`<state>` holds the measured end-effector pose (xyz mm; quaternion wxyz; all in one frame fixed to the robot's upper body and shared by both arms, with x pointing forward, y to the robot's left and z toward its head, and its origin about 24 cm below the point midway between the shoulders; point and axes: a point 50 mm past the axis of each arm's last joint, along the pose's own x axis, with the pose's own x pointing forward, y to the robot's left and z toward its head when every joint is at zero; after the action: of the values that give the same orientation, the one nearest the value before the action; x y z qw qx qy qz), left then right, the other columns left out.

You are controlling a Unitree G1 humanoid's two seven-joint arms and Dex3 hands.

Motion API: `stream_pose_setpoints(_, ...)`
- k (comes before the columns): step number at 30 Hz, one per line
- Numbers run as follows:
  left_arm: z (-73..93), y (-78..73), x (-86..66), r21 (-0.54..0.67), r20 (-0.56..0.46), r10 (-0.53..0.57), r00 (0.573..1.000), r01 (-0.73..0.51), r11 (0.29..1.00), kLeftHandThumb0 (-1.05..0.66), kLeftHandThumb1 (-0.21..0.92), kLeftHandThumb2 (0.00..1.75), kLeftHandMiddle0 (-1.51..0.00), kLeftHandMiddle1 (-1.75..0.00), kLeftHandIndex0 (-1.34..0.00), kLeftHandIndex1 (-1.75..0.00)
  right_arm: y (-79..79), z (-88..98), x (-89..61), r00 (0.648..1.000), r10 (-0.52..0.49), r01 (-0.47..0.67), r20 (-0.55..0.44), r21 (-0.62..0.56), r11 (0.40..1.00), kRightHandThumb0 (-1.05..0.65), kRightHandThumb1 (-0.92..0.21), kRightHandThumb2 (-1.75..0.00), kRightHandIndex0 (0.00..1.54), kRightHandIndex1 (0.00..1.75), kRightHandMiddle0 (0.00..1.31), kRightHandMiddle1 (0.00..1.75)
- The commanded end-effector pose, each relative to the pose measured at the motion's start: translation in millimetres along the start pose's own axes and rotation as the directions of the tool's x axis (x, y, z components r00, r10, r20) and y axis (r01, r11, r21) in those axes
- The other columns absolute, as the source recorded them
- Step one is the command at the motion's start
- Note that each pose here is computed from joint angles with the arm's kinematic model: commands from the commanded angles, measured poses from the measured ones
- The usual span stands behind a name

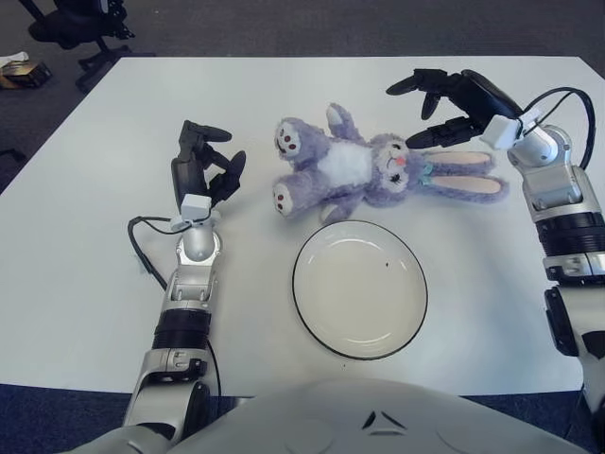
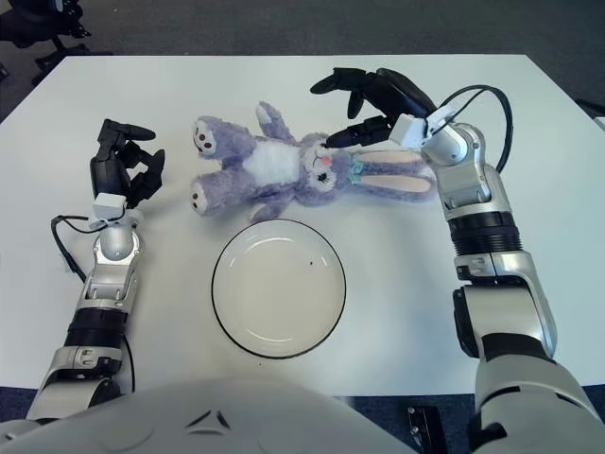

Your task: Put the doll into the plate.

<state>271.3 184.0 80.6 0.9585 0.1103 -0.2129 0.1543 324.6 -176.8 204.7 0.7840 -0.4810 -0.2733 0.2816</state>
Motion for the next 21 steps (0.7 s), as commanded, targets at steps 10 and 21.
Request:
stream_pose_setpoints(10,-24.6,2.3,-26.3,0.017,-0.130,-0.003,0.992,0.005,1.000,-0.35,0.92,0.33,-0.85,-1.75,-0.40,-1.54,7.5,7.5,2.5,0.993,0.116,-0.116,0.004,-0.056,0.992,-0.78,-0.92,-0.27,0.44,0.00,0.44,0.09)
stream_pose_setpoints(21,-23.5,2.5,-25.3,0.014,-0.130,-0.001,0.992,0.003,1.000,-0.35,0.92,0.34,-0.84,-1.75,-0.39,-1.56,13.5,16.5,4.6,0.982,0.187,-0.188,-0.021,-0.115,0.975,-0.83,-0.92,-0.32,0.38,0.00,0.38,0.05)
